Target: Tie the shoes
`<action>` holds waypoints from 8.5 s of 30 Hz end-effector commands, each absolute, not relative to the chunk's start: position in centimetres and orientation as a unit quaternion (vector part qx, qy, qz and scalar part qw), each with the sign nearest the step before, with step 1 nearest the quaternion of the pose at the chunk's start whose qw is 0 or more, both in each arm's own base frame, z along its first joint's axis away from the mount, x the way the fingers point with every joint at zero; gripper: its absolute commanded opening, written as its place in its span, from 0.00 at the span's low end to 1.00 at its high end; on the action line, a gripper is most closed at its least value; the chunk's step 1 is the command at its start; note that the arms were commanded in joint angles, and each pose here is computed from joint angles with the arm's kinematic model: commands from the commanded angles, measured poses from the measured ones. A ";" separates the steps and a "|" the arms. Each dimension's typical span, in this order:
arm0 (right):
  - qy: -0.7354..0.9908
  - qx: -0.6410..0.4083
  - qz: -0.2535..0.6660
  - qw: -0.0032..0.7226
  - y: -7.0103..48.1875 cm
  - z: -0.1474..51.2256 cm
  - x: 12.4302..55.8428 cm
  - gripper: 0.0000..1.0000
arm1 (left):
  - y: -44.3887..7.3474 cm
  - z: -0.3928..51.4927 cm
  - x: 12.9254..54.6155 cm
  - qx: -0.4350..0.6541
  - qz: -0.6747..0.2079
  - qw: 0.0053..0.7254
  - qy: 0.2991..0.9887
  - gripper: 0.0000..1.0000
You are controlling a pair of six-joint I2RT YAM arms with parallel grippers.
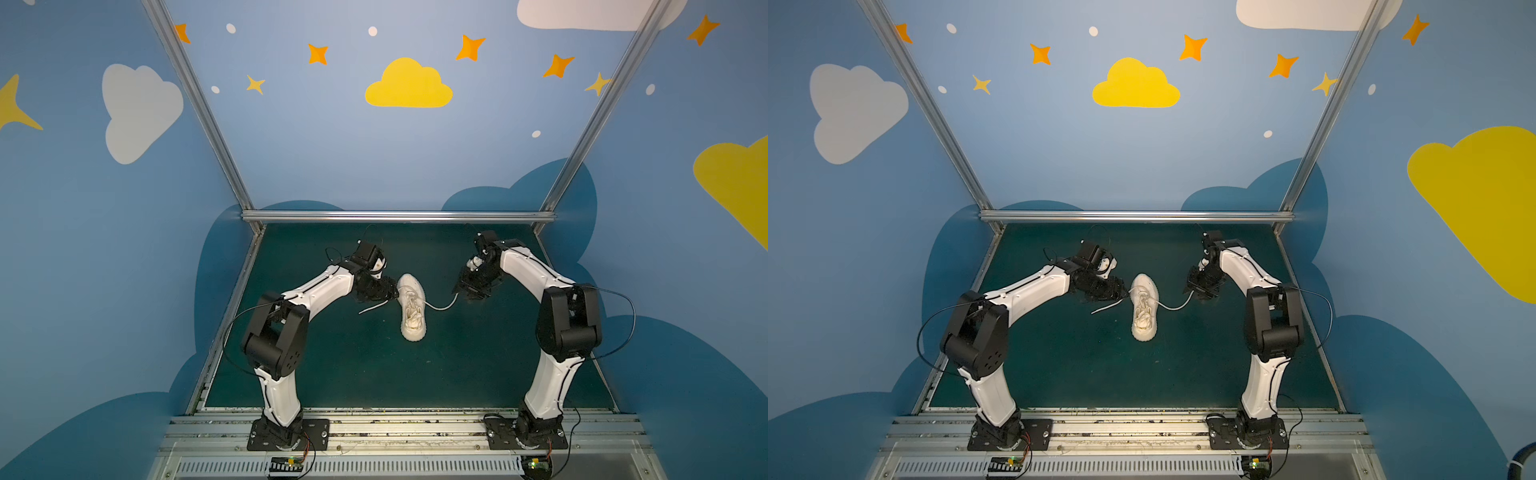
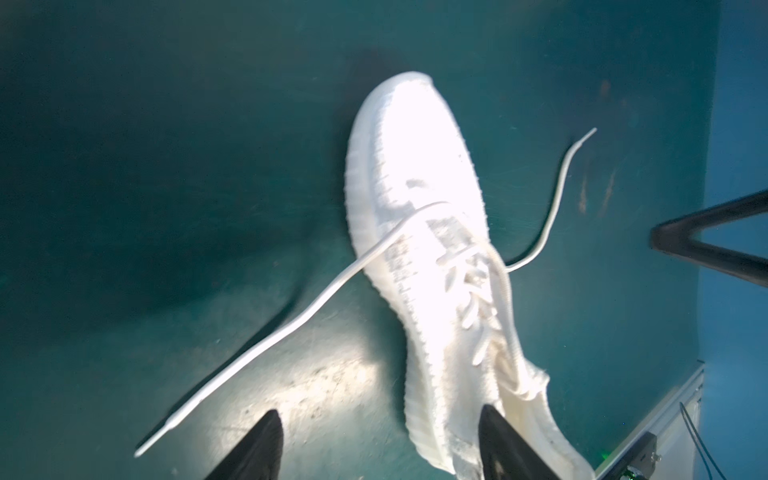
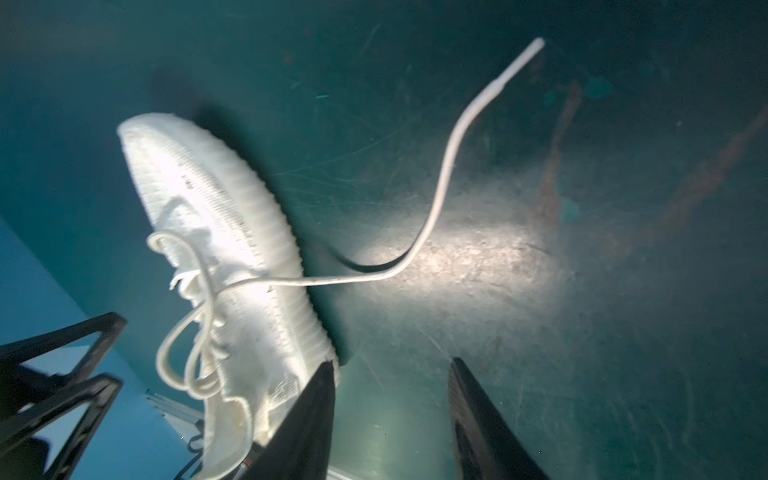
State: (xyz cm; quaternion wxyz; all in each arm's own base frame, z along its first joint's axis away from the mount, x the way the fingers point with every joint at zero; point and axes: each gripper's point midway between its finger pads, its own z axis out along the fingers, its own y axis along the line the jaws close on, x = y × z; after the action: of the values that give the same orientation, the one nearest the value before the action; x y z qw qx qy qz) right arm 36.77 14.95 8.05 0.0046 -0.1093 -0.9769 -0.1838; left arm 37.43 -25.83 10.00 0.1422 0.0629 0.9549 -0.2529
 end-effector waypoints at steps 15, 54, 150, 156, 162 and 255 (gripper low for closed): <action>-0.981 -0.101 -0.165 0.026 14.7 6.0 37.4 0.44 | -32.1 9.9 36.8 0.147 -0.292 0.106 0.939 0.63; -0.993 -0.068 -0.082 0.049 15.2 1.5 40.0 0.31 | -27.7 7.6 42.9 0.099 -0.246 0.154 0.952 0.67; -0.978 -0.043 -0.189 -0.078 18.5 11.0 39.3 0.00 | -31.6 10.4 38.4 0.153 -0.441 0.082 0.881 0.41; -0.977 -0.041 -0.190 -0.087 18.4 11.8 39.4 0.00 | -32.4 9.2 38.1 0.150 -0.441 0.051 0.883 0.41; -0.977 -0.040 -0.187 -0.093 18.1 12.4 39.2 0.00 | -32.9 8.7 37.8 0.153 -0.439 0.041 0.885 0.40; -0.967 -0.176 -0.181 -0.022 14.9 10.7 33.4 0.00 | -32.8 15.0 38.4 0.175 -0.477 0.118 0.853 0.07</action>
State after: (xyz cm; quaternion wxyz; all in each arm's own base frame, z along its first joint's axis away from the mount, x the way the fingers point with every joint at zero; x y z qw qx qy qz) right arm 32.81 14.20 9.37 0.0044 -0.1972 -0.9676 -0.1577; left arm 37.78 -32.52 11.92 0.0864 0.1552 0.8672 -0.4652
